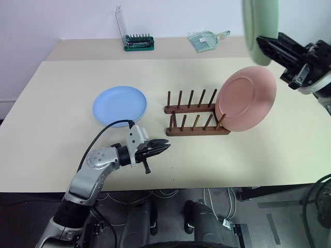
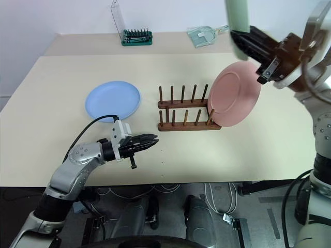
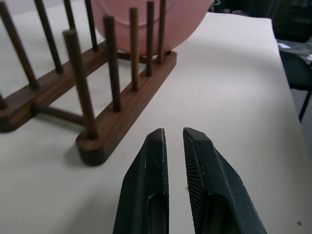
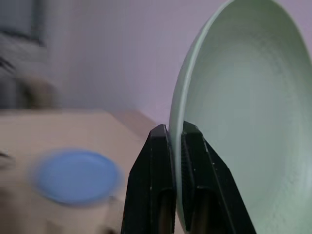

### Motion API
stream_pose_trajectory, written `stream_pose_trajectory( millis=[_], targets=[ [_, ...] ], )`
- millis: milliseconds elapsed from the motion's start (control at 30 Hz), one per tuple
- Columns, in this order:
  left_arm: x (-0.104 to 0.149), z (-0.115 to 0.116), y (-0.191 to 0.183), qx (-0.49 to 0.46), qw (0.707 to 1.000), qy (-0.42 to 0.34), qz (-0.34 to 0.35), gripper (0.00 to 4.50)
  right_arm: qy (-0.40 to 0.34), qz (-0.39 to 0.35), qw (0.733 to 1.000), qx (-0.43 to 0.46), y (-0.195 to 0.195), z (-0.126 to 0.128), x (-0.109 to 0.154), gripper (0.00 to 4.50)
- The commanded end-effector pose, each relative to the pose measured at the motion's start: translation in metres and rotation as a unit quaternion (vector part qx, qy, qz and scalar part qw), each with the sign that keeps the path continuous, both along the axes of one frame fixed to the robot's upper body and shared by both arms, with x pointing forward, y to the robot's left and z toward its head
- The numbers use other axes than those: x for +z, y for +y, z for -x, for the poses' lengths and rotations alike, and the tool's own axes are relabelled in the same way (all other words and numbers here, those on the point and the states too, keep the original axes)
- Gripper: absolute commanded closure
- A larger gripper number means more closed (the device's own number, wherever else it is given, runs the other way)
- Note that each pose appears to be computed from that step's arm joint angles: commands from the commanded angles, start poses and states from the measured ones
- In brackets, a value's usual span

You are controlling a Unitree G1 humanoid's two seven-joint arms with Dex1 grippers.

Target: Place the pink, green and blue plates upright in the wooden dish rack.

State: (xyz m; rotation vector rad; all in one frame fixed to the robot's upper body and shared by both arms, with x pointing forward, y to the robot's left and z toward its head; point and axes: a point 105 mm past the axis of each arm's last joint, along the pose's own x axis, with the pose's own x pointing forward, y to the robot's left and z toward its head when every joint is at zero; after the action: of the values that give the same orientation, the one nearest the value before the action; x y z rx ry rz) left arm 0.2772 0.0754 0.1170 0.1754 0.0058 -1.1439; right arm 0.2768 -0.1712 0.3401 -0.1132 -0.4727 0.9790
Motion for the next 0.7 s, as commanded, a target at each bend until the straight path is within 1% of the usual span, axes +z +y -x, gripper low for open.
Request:
stream_pose_trajectory(
  millis=[33,100,133,300,500,700],
  targets=[
    [0.011,0.004,0.000,0.001,1.000,-0.025,0.009,3.92,0.044,-0.056,0.994,0.084,0.020,0.018,0.000,4.47],
    [0.011,0.005,0.001,0.005,1.000,-0.025,0.009,3.92,0.109,-0.112,0.981,0.116,0.030,0.015,-0.014,4.47],
    [0.011,0.005,0.001,0.006,1.000,-0.025,0.009,3.92,0.126,-0.127,0.976,0.122,0.032,0.015,-0.017,4.47],
    [0.010,0.006,0.003,0.010,1.000,-0.023,0.008,3.92,0.201,-0.169,0.958,0.114,0.038,0.009,-0.043,4.47],
    [0.011,0.006,0.003,0.008,1.000,-0.024,0.008,3.92,0.228,-0.192,0.951,0.086,0.038,0.003,-0.058,4.47],
    [0.014,0.007,0.002,0.004,1.000,-0.025,0.011,3.92,0.238,-0.208,0.946,0.071,0.033,-0.002,-0.064,4.47]
  ],
)
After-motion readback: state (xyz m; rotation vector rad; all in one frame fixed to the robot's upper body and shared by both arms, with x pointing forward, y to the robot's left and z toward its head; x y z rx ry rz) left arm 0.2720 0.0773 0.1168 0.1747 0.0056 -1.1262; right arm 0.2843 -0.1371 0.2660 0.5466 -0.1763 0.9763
